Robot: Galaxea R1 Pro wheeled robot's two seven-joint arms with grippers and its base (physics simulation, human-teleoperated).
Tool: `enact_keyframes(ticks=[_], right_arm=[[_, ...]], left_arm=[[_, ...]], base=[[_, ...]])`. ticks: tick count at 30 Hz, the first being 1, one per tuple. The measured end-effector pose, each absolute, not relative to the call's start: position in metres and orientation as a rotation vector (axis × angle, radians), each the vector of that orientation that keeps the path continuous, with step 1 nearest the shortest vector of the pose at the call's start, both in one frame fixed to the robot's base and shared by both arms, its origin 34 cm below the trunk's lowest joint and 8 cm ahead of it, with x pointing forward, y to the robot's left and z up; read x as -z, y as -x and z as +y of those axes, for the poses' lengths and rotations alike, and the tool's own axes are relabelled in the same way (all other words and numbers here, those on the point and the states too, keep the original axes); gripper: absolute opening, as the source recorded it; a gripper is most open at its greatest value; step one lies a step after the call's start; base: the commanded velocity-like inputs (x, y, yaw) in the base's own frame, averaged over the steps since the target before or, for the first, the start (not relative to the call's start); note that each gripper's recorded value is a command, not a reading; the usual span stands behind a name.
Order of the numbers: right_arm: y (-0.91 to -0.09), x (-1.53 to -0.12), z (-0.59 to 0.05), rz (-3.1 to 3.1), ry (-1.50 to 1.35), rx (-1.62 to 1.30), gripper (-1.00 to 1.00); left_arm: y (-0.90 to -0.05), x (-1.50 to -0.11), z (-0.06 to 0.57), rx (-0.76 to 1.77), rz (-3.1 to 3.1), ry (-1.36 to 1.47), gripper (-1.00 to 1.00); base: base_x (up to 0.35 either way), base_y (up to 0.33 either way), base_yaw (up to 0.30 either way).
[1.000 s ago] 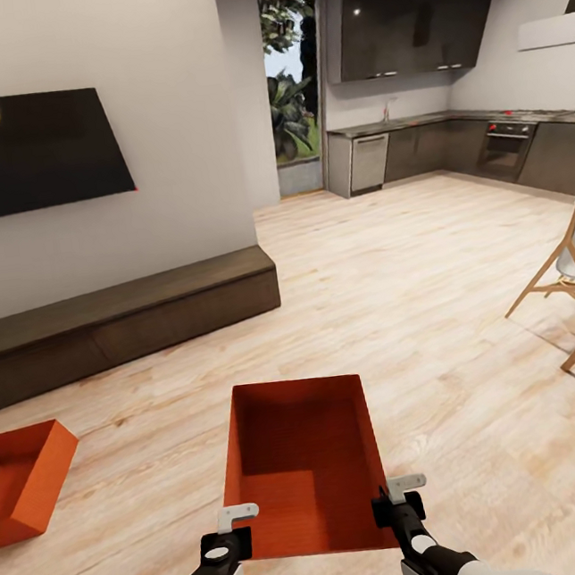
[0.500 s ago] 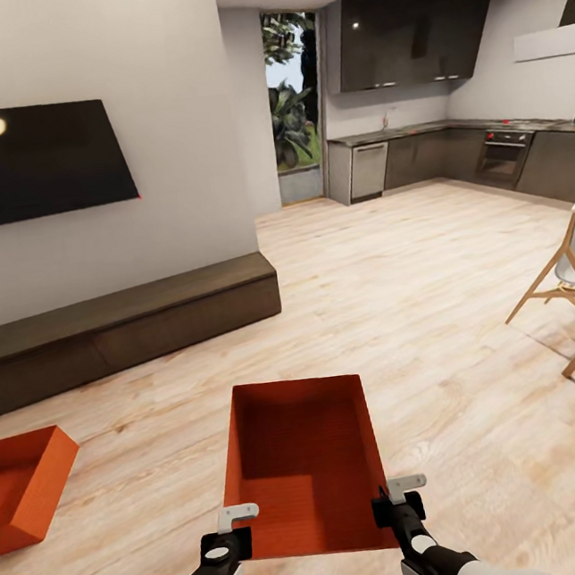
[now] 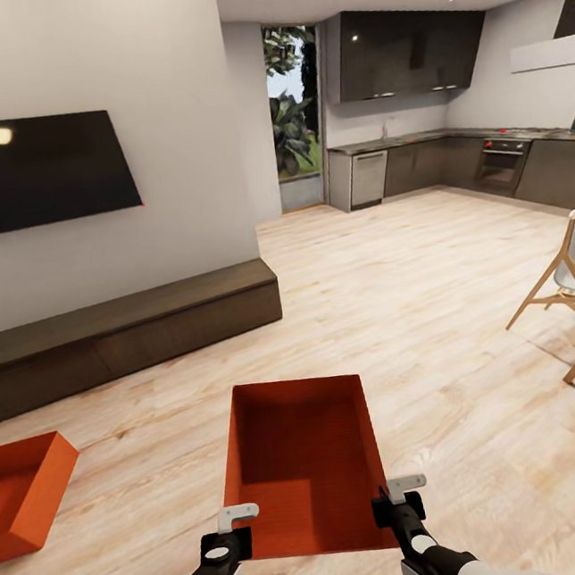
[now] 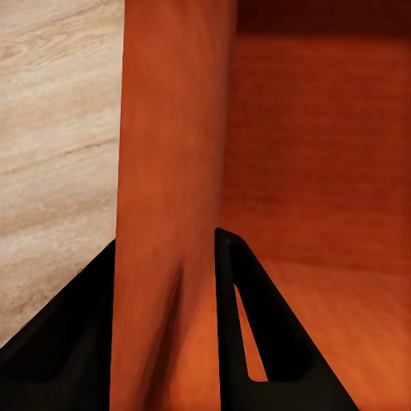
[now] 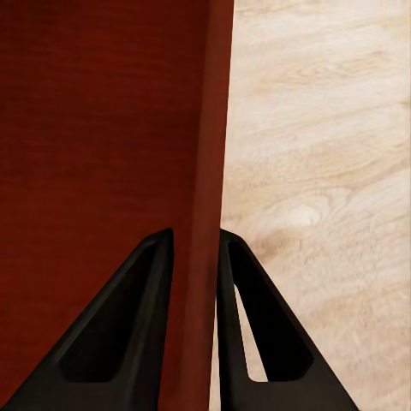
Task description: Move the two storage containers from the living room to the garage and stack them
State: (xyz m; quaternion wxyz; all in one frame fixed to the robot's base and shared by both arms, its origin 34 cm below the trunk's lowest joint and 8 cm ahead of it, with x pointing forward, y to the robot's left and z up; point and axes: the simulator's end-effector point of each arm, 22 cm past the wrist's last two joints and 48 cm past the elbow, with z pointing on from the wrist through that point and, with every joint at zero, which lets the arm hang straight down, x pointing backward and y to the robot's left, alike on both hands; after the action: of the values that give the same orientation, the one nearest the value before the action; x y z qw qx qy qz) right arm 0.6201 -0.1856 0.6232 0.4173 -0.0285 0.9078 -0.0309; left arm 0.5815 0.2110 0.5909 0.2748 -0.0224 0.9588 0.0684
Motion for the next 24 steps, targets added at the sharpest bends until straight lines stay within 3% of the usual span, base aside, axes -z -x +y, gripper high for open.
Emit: enact_keyframes(ticks=[24], right_arm=[[-0.63,-0.642,-0.186,2.24,0.069,0.078,-1.0]], left_arm=[[-0.593,-0.608,0.211,-0.181,2.539,0.063,-1.0]], base=[[0.0,0.0,0.0]])
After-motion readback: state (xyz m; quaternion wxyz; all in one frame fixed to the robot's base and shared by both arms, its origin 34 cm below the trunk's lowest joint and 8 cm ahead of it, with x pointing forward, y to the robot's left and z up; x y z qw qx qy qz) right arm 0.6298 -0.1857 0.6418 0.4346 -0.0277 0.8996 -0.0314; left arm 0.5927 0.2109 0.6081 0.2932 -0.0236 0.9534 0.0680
